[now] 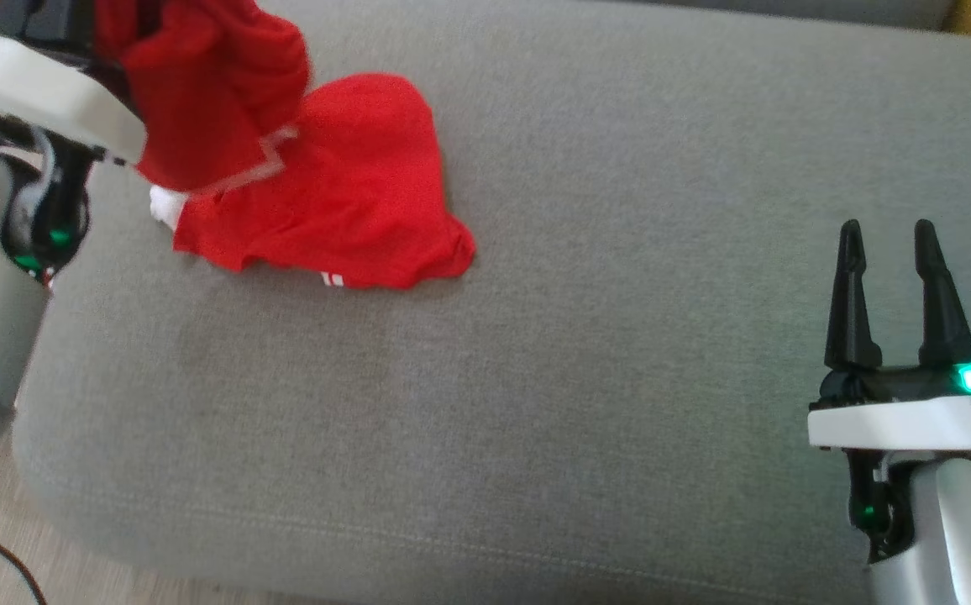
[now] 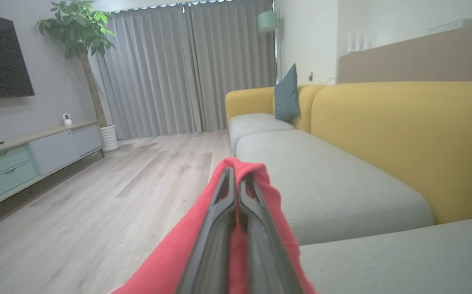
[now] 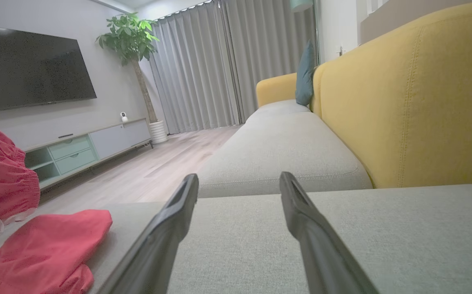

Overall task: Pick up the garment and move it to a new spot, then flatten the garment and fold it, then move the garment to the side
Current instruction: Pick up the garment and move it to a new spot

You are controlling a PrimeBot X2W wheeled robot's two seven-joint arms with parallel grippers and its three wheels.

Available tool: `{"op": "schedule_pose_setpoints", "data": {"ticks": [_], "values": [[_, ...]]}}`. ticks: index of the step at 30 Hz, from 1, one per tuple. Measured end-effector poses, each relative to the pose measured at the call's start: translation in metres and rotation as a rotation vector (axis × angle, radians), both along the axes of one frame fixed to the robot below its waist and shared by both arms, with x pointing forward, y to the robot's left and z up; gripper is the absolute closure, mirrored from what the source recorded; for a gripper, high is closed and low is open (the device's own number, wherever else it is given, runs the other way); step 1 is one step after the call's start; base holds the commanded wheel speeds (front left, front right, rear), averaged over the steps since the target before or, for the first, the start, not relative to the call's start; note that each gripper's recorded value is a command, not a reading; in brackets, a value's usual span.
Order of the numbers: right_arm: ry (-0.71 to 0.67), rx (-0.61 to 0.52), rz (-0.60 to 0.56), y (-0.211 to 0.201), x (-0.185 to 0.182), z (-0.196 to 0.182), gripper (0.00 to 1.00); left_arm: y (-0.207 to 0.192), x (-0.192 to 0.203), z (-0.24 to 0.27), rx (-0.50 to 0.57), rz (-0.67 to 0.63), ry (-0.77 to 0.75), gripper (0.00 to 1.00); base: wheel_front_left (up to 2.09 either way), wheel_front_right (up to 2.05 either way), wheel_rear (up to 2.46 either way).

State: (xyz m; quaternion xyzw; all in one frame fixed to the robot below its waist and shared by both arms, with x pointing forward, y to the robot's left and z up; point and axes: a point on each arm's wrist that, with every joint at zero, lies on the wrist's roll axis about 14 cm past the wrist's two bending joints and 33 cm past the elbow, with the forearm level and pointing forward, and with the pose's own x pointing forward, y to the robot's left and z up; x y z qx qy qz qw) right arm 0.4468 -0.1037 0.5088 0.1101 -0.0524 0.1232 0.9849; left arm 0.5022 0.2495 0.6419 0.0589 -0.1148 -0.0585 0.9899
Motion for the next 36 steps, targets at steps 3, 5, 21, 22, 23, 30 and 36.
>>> {"op": "schedule_pose_setpoints", "data": {"ticks": [3,5,21,22,23,30,36], "values": [[-0.023,0.010,-0.009,-0.004,-0.006,0.011,0.00,-0.015,-0.013,0.014,-0.031,-0.025,-0.057,1.00,0.00,0.00,0.00],[-0.026,0.012,-0.024,-0.010,-0.012,0.014,0.00,-0.029,-0.020,0.015,-0.048,-0.055,-0.071,1.00,0.00,0.00,0.00],[-0.086,-0.016,-0.214,-0.080,-0.041,0.036,0.00,-0.214,-0.028,0.017,-0.214,-0.474,-0.062,1.00,0.00,0.00,0.00],[-0.091,-0.019,-0.227,-0.085,-0.043,0.038,0.00,-0.228,-0.029,0.014,-0.224,-0.503,-0.052,1.00,0.00,0.00,0.00],[-0.096,-0.021,-0.242,-0.090,-0.045,0.040,0.00,-0.243,-0.029,0.010,-0.235,-0.537,-0.040,1.00,0.00,0.00,0.00],[-0.126,-0.012,-0.368,-0.133,-0.061,0.053,0.00,-0.330,-0.022,-0.014,-0.257,-0.710,0.027,1.00,0.00,0.00,0.00],[-0.094,-0.026,-0.452,-0.159,-0.075,0.045,0.00,-0.372,-0.014,-0.055,-0.243,-0.769,0.131,0.00,0.00,0.00,0.00]]}}
